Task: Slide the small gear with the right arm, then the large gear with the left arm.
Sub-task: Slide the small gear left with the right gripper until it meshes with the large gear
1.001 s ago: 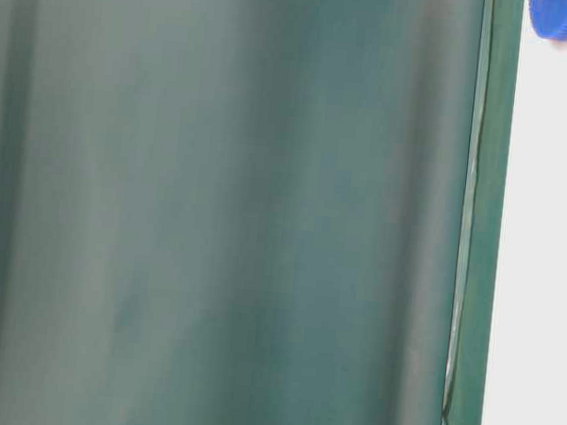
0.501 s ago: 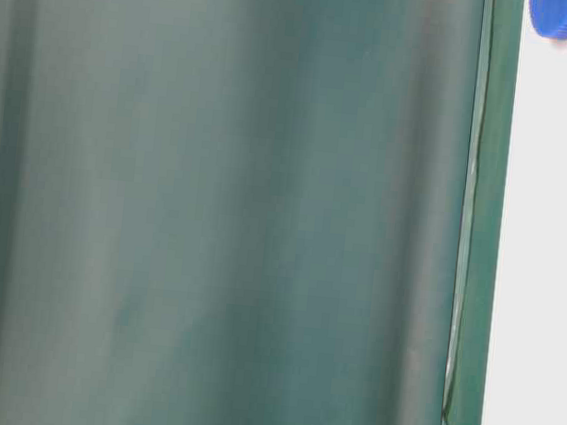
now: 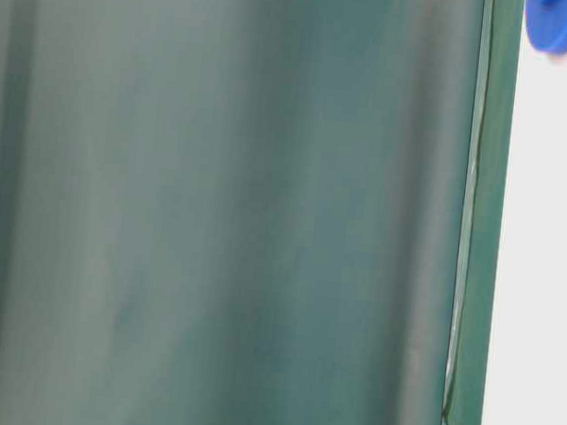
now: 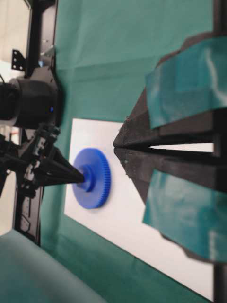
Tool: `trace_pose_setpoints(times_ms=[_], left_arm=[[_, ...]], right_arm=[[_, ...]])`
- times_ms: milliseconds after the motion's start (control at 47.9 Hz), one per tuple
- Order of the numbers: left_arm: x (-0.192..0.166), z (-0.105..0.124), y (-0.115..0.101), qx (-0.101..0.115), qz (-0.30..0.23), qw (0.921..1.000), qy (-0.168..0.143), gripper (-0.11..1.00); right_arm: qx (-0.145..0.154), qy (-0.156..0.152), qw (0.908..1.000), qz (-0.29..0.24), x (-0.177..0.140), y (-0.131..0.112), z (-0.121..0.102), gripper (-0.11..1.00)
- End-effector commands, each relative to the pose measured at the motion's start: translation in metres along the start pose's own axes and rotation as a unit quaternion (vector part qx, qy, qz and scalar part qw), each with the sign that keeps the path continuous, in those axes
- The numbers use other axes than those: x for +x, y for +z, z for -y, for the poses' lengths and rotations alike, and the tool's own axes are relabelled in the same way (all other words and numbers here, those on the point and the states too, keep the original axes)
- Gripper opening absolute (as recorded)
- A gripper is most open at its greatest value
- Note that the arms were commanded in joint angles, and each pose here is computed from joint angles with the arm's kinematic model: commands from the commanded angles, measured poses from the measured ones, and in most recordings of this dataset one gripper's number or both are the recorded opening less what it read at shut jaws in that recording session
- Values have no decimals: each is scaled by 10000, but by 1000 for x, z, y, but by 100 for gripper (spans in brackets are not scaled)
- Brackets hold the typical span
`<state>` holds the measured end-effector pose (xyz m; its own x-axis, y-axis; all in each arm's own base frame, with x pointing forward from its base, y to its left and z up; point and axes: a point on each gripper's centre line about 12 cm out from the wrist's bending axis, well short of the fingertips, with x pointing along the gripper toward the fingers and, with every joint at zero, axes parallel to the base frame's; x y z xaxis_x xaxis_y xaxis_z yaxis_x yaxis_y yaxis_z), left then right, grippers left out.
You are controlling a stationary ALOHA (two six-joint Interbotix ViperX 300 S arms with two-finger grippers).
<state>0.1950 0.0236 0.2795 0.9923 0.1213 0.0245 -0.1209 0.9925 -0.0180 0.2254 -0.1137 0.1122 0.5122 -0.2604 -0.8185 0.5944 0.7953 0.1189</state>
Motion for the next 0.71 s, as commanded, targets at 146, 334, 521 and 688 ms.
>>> trace_pose_setpoints(times_ms=[146, 334, 521, 688], left_arm=[[1, -1, 3, -15, 46, 10000, 17, -1], [1, -1, 3, -15, 46, 10000, 17, -1], [0, -1, 3, -15, 54, 10000, 17, -1], [0, 0, 1, -15, 31, 10000, 9, -1]], right_arm=[[-315, 215, 9993, -61, 29, 19, -27, 50], [-637, 345, 9973, -76, 58, 45, -53, 50], [-997, 474, 9939, 35, 89, 76, -81, 50], [-1292, 514, 9902, 85, 112, 102, -104, 50]])
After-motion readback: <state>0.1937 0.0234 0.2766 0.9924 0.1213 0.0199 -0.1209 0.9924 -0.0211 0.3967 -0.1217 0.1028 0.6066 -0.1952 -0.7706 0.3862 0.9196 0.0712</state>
